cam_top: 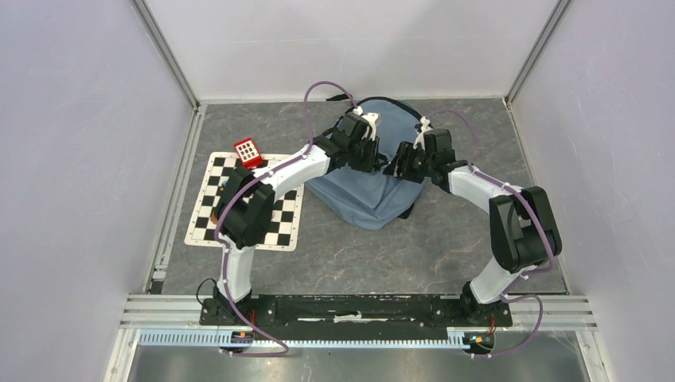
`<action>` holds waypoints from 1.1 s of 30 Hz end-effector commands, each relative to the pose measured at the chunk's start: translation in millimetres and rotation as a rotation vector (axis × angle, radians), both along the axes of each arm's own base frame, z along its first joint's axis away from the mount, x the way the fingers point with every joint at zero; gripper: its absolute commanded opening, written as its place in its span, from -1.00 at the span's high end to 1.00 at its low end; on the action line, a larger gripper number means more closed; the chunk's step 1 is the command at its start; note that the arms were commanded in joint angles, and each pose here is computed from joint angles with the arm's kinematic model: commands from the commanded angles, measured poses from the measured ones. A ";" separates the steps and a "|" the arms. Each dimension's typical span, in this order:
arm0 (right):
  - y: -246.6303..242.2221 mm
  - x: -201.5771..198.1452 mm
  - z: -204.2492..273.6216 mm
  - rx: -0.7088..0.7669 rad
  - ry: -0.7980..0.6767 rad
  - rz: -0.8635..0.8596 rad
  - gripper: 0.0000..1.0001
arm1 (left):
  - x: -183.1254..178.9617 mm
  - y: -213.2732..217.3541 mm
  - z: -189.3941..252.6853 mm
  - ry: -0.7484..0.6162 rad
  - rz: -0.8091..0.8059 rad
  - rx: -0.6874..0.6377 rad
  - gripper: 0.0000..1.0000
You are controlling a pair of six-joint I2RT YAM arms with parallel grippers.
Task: Pack the student bag
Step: Zip the student bag at the center of the board.
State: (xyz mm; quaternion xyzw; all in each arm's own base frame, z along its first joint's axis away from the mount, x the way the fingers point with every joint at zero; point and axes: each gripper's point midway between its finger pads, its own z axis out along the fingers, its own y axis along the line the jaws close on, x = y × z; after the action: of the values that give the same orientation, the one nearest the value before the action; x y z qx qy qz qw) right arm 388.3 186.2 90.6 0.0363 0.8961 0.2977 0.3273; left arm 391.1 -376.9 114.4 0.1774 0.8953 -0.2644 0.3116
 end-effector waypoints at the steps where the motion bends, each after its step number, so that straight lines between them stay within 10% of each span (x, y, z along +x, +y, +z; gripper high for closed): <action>1: -6.2 21.2 8.0 -0.069 -0.056 -0.029 -0.10 | 14.5 0.4 35.0 -0.103 0.026 -0.030 0.34; 15: -10.3 21.9 2.6 -0.106 -0.045 -0.025 0.79 | 8.3 -24.6 33.9 -0.094 -0.090 -0.119 0.21; 33: -8.2 23.9 3.5 -0.100 -0.047 -0.020 0.93 | 10.2 -19.8 0.2 -0.130 -0.099 0.073 0.19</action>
State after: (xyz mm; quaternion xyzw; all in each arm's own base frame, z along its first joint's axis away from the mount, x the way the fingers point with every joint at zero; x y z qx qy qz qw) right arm 391.0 178.5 78.3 0.0271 0.9123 0.2569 0.3176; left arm 393.1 -395.2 109.6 0.2223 0.8784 -0.2727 0.3235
